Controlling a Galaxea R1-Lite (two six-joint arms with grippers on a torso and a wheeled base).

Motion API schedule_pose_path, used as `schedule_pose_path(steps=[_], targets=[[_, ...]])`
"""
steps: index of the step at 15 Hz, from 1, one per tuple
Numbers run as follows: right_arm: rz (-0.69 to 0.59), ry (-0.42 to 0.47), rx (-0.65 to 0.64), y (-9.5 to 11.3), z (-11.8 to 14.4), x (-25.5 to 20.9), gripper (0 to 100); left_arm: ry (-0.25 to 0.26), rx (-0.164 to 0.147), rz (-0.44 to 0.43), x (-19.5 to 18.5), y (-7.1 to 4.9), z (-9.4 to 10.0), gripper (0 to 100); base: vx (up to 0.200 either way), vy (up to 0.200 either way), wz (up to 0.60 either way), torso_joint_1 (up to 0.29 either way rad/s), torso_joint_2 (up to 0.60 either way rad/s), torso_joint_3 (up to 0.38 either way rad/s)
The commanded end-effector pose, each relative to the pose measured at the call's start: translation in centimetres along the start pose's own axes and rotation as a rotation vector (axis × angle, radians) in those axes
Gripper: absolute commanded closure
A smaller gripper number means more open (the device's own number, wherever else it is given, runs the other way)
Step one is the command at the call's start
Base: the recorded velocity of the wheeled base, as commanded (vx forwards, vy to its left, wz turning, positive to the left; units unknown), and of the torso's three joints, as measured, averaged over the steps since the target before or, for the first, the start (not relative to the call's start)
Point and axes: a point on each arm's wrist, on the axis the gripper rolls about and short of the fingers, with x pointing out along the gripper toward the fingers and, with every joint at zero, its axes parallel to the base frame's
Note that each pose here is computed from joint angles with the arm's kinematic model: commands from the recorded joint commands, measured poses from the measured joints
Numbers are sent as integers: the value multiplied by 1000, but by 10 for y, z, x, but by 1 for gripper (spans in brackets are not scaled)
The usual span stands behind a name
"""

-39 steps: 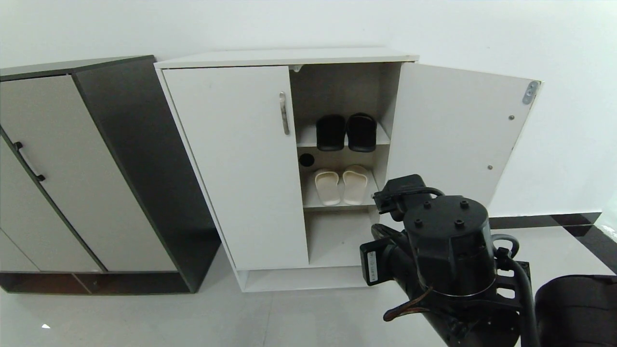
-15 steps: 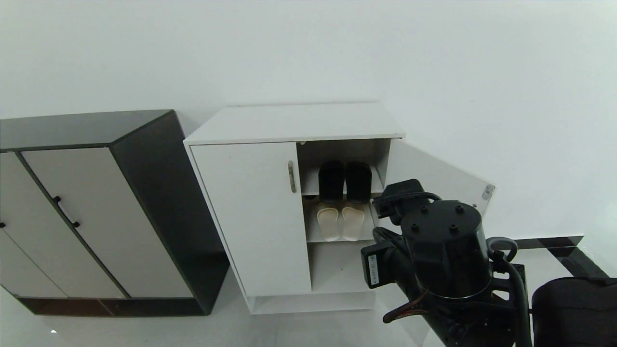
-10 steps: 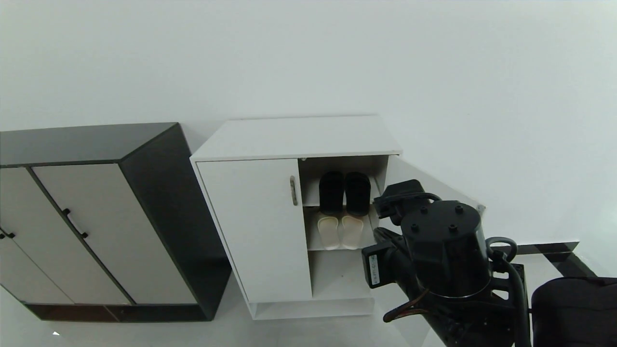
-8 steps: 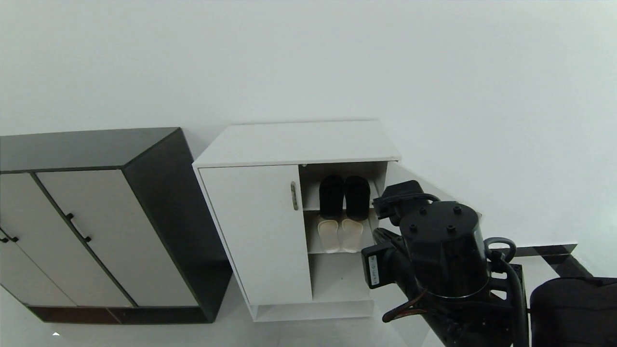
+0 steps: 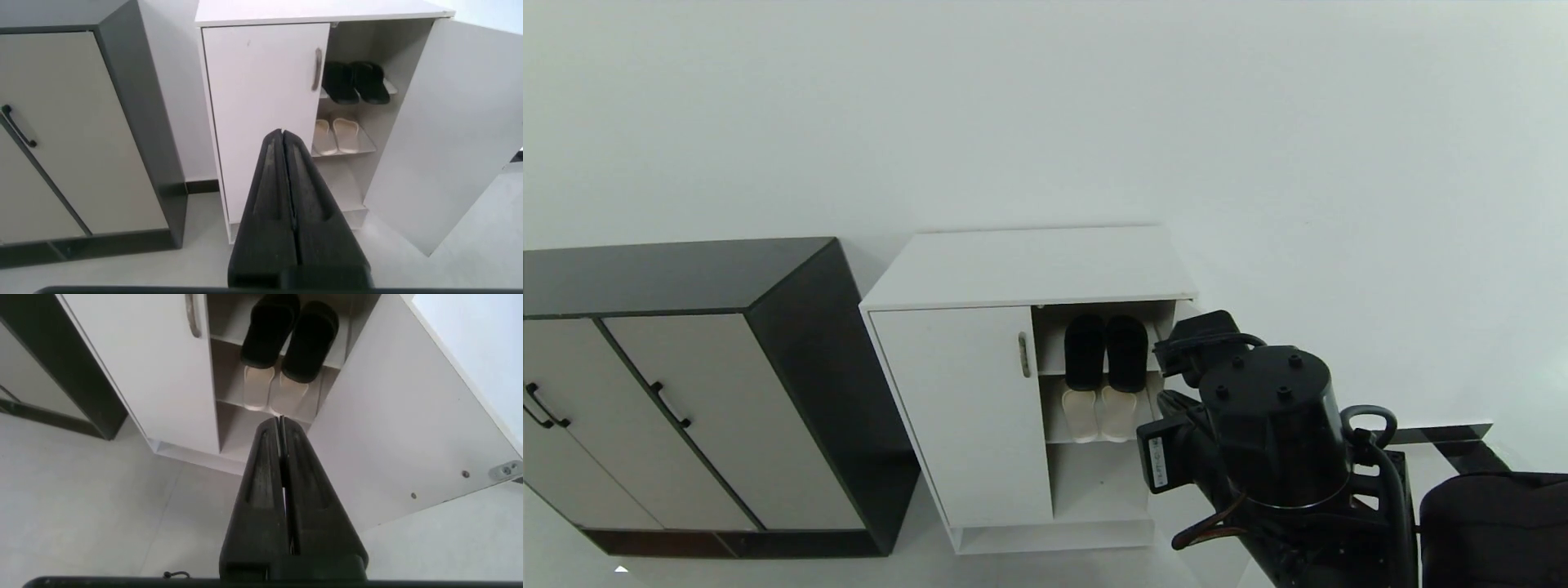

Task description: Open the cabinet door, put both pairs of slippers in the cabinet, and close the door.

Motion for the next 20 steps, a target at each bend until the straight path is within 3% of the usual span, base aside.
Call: schedule_pose_path(steps=[1,5,10,12,15,20], targets=[[0,3,-3,1,-1,1,100,1,0,0,0,0,0,100,0,0,0,0,0,0],[-7,7,-4,0,-2,3,100,1,0,0,0,0,0,100,0,0,-600,0,-7,-6],[-48,10,-4,-10,-1,12,100,1,-1,0,0,0,0,100,0,0,0,0,0,0],[-108,17,-36,-25,1,25,100,1,-1,0,0,0,0,100,0,0,0,0,0,0],[-197,-50,-4,-50,23,51,100,1,0,0,0,0,0,100,0,0,0,0,0,0],[-214,-83,27,-67,41,77,100,1,2,0,0,0,0,100,-40,0,0,1,1,0]])
